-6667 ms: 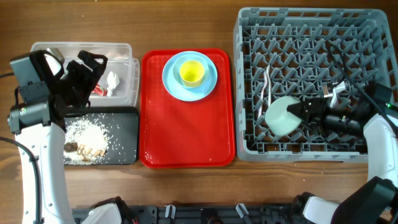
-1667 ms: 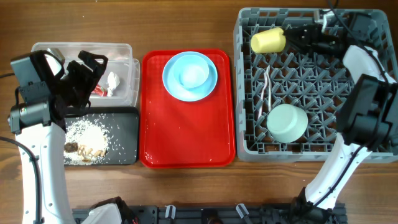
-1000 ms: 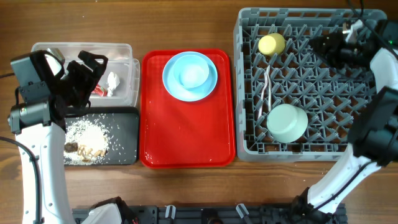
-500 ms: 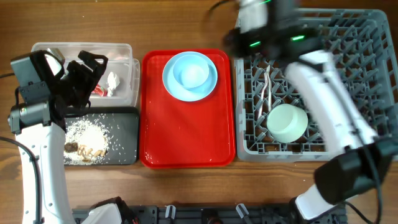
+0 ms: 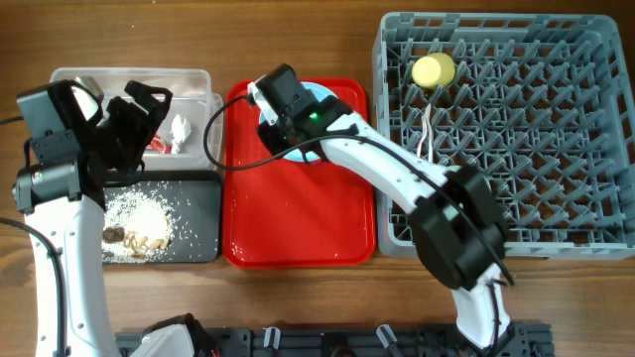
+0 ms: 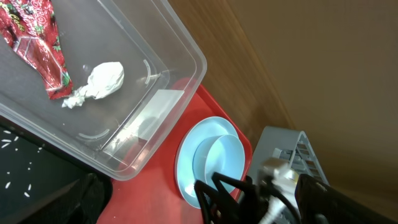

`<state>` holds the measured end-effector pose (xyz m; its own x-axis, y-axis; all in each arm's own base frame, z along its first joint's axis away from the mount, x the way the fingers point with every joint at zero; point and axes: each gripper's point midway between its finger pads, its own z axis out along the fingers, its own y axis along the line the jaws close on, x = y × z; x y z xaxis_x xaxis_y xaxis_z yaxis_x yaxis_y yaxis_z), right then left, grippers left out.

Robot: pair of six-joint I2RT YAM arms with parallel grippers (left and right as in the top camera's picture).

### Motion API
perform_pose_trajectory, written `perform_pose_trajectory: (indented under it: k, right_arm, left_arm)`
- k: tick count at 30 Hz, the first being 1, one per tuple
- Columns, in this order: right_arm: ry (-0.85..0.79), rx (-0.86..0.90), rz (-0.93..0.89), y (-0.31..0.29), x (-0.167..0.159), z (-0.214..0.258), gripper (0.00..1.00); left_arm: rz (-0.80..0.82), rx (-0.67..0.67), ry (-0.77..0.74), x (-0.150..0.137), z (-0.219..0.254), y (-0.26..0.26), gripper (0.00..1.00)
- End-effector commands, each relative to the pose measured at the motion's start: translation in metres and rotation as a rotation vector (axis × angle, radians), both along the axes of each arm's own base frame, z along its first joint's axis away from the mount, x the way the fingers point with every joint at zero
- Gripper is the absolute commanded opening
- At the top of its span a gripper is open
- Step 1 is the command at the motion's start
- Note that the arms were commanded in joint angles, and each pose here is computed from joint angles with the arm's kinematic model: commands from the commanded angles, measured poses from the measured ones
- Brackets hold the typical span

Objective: Sort waste into correct bins and load items into the dishwasher rack
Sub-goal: 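Reach the right gripper to the light-blue bowl and grip its rim, then lift the light-blue bowl and carry it into the rack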

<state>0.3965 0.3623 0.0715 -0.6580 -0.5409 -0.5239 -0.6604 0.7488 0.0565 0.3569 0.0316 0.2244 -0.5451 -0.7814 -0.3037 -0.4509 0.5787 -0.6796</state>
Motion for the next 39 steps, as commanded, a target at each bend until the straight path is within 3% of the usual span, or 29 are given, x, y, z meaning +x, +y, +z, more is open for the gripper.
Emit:
perform_pose_trajectory:
  k: [1, 20, 27, 29, 30, 34, 39]
  right_arm:
    - [0.001, -0.042, -0.023, -0.007, 0.01, -0.025, 0.43]
    - [0.002, -0.149, -0.071, -0.027, 0.012, -0.046, 0.39]
    - [-0.002, -0.145, -0.071, -0.026, 0.013, -0.046, 0.21]
    - [-0.006, -0.141, -0.071, -0.025, 0.014, -0.044, 0.04]
    - [-0.009, -0.138, -0.072, -0.025, 0.014, -0.042, 0.04]
    - [-0.03, -0.076, -0.109, -0.022, 0.015, -0.012, 0.04]
    - [-0.07, 0.119, -0.098, -0.008, 0.006, 0.073, 0.04]
  left_arm:
    - [-0.005, -0.001, -0.016, 0.001, 0.005, 0.001, 1.0]
    - [-0.005, -0.001, -0.016, 0.001, 0.005, 0.001, 1.0]
    - [-0.005, -0.001, -0.016, 0.001, 0.005, 0.001, 1.0]
    - [-0.005, -0.001, -0.016, 0.001, 0.005, 0.001, 1.0]
    - [-0.005, -0.001, -0.016, 0.001, 0.005, 0.001, 1.0]
    - [-0.005, -0.001, -0.016, 0.001, 0.005, 0.001, 1.0]
    - [-0.005, -0.001, -0.016, 0.001, 0.005, 0.001, 1.0]
